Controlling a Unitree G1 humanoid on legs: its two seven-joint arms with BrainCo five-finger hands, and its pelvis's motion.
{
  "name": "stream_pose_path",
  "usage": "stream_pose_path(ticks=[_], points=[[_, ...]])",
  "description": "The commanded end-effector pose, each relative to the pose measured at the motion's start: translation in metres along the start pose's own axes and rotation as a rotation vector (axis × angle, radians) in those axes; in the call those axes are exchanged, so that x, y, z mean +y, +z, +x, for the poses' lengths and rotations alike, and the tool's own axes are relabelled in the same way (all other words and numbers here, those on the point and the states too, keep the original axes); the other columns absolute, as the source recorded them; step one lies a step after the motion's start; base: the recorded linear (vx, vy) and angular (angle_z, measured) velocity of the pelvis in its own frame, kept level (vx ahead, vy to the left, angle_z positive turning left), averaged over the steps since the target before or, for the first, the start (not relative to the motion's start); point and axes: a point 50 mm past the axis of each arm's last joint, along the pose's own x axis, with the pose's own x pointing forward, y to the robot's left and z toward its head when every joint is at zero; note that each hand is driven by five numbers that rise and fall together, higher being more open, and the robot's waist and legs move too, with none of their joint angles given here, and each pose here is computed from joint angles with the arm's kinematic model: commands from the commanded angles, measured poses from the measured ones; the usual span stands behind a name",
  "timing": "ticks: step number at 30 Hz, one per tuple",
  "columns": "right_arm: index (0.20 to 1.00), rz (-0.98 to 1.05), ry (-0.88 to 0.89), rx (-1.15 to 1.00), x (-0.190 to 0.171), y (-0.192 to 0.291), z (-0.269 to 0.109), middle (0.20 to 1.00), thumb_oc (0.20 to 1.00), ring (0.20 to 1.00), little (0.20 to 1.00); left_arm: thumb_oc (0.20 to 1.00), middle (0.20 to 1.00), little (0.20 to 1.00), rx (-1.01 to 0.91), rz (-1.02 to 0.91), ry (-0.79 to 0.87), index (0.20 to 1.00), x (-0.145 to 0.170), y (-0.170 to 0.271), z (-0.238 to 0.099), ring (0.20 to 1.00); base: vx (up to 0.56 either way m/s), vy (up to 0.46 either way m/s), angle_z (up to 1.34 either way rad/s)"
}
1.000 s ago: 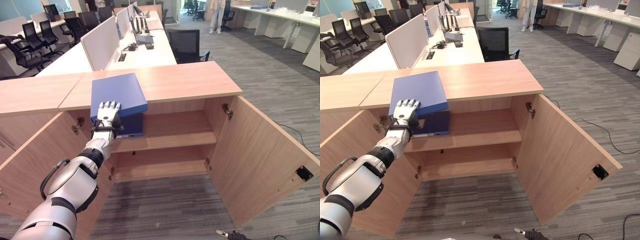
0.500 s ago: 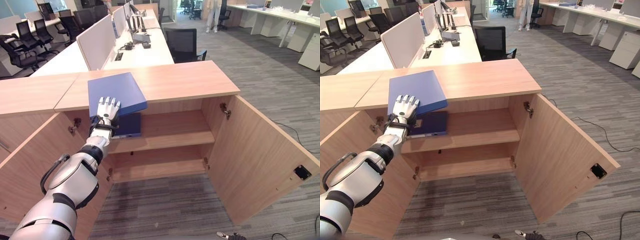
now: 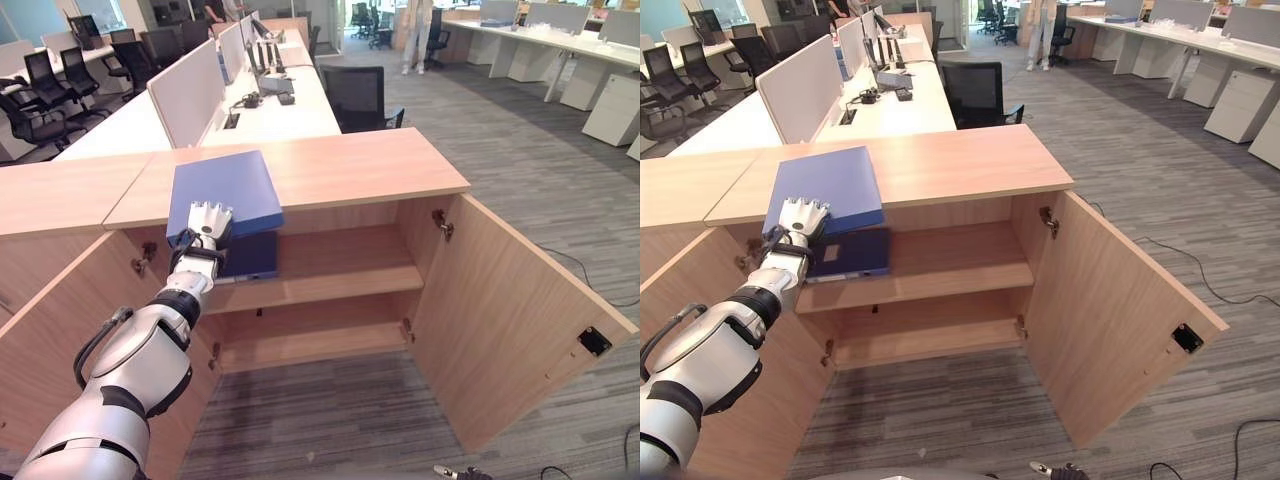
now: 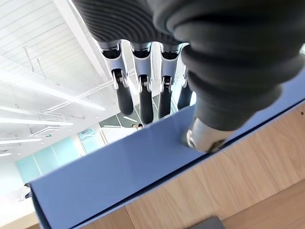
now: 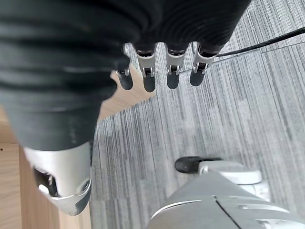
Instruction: Put the empty folder in the office cabinet
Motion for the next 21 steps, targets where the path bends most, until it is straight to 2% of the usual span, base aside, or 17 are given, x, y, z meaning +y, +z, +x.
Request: stream_pose_path(ticks=[1, 11, 21], points=[[1.000, 0.024, -0.001, -0.009, 0.007, 0.008, 0.000, 1.000, 1.000, 1.000, 1.000, 0.200, 0.200, 0.200, 0.164, 0.109, 0.062, 0.200, 0.038, -0.052, 0.021, 0.200, 0.01, 0.010, -0.08], [1.000, 0.046, -0.009, 0.023, 0.003, -0.003, 0.000, 1.000, 1.000, 1.000, 1.000, 0.200, 0.200, 0.200, 0.178, 0.169, 0.023, 0.200, 0.029, -0.069, 0.014, 0.200, 0.03, 0.016, -0.05], [1.000, 0.055, -0.004, 0.024, 0.005, -0.003, 0.000, 1.000, 1.000, 1.000, 1.000, 0.200, 0.200, 0.200, 0.160, 0.176, 0.055, 0.200, 0.034, -0.067, 0.016, 0.200, 0.01, 0.006, -0.02]])
